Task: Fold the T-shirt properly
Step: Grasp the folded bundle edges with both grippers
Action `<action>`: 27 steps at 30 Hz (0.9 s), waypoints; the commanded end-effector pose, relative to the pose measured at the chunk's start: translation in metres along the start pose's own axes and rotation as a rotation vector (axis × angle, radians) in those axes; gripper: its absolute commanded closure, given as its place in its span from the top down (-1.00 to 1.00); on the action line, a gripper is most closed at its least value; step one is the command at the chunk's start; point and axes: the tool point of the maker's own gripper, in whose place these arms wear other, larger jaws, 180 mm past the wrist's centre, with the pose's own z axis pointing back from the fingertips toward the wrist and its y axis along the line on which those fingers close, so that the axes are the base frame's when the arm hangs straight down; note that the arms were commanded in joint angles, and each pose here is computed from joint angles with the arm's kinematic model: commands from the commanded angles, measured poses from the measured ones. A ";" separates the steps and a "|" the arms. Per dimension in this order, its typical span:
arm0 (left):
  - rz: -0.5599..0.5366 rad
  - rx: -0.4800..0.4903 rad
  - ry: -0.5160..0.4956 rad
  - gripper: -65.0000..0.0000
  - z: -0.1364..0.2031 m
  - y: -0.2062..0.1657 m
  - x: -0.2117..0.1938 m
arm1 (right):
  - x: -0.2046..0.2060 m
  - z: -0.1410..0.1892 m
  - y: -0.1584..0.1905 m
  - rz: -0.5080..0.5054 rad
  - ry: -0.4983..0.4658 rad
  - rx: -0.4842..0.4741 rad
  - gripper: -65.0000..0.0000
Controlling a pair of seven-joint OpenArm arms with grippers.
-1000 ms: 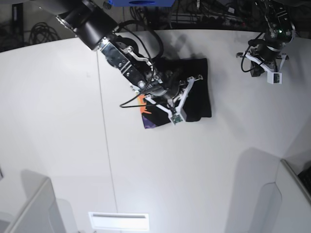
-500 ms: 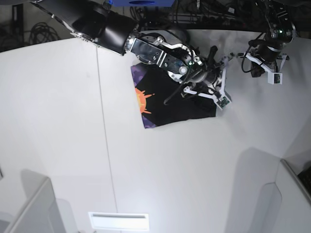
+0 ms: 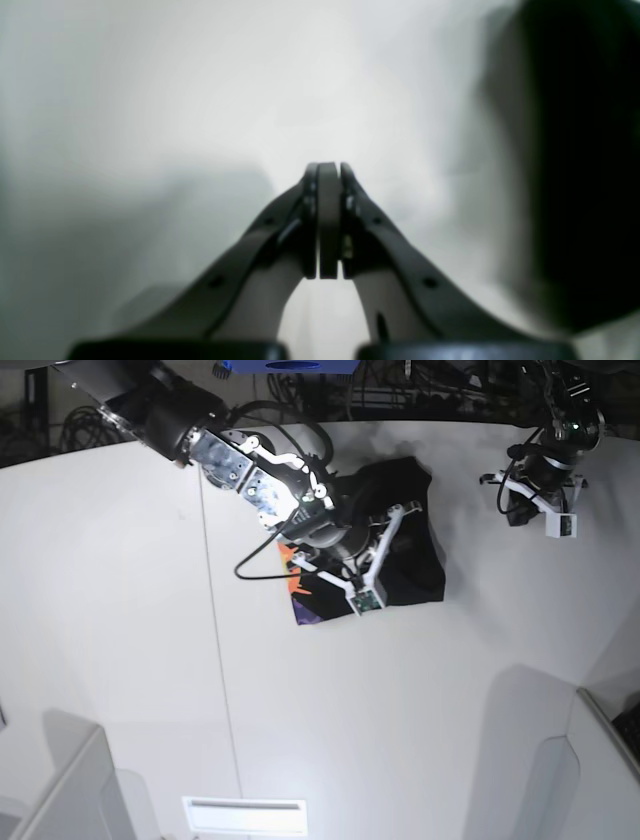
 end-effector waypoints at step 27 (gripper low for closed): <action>0.297 -0.400 -0.067 0.96 -0.037 -0.096 0.018 | -0.006 0.036 -0.113 -0.168 -0.144 -0.181 -1.00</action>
